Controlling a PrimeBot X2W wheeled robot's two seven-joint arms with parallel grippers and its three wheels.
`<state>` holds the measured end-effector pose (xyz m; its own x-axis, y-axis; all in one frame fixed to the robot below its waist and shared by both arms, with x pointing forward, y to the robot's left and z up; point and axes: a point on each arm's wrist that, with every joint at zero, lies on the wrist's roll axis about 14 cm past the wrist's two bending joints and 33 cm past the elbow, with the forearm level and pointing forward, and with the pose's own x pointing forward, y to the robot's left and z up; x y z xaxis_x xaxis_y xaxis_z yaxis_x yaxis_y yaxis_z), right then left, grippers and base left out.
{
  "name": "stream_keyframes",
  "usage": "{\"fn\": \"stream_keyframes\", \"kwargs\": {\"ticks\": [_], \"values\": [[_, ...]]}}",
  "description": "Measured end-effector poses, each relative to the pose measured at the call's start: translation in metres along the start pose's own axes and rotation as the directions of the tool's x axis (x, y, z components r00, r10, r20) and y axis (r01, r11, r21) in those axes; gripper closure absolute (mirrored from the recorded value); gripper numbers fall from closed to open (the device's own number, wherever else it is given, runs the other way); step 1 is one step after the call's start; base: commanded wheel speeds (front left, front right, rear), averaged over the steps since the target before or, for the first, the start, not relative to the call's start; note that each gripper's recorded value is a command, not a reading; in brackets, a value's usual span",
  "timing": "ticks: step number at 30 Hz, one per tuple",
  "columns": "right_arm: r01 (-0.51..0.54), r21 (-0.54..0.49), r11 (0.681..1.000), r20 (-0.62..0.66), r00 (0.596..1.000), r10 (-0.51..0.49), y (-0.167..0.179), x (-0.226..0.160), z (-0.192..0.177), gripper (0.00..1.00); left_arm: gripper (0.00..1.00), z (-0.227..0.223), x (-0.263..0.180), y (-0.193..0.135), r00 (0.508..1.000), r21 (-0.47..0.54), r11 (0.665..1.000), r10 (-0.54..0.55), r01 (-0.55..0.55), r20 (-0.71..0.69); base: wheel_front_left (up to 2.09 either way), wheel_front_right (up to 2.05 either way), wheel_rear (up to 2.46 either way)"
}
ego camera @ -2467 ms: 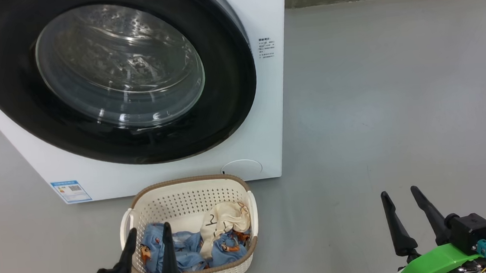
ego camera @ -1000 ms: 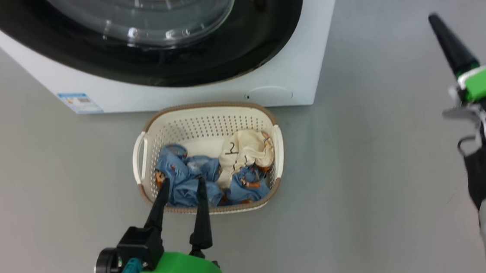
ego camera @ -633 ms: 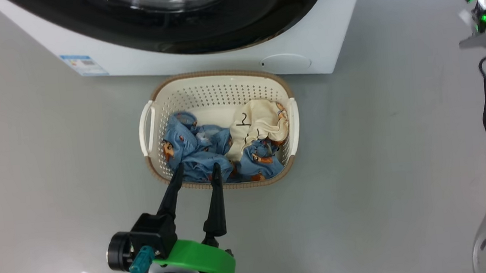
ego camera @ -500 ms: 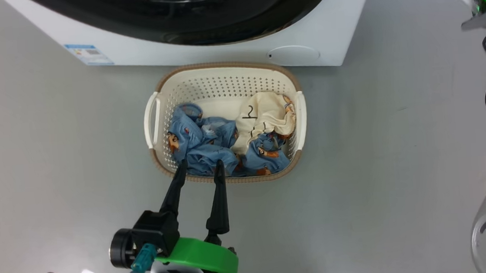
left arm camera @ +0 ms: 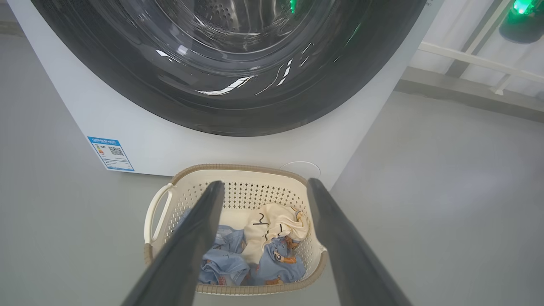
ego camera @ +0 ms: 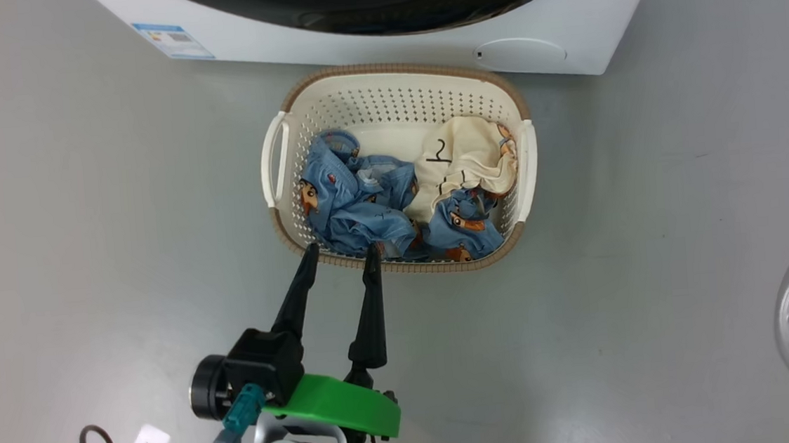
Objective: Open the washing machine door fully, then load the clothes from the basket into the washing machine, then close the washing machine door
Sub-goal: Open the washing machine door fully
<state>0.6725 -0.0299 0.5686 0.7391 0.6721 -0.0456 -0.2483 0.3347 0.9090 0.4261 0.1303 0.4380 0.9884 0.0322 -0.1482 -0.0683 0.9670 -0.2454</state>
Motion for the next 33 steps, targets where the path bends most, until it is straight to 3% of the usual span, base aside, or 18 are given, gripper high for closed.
{"fn": "stream_keyframes", "kwargs": {"ticks": [22,33], "values": [[-0.006,0.236,0.972,-0.162,0.986,0.046,0.003,0.042,-0.019,1.00,0.00,-0.003,0.000,0.009,0.999,0.007,0.999,0.037,-0.036,-0.011,0.00,0.00,0.00],[0.036,0.257,0.966,-0.217,0.976,0.022,0.002,0.042,-0.028,1.00,0.00,0.001,-0.002,0.008,0.999,-0.001,0.999,0.034,-0.034,-0.002,0.00,0.00,0.00]]}}
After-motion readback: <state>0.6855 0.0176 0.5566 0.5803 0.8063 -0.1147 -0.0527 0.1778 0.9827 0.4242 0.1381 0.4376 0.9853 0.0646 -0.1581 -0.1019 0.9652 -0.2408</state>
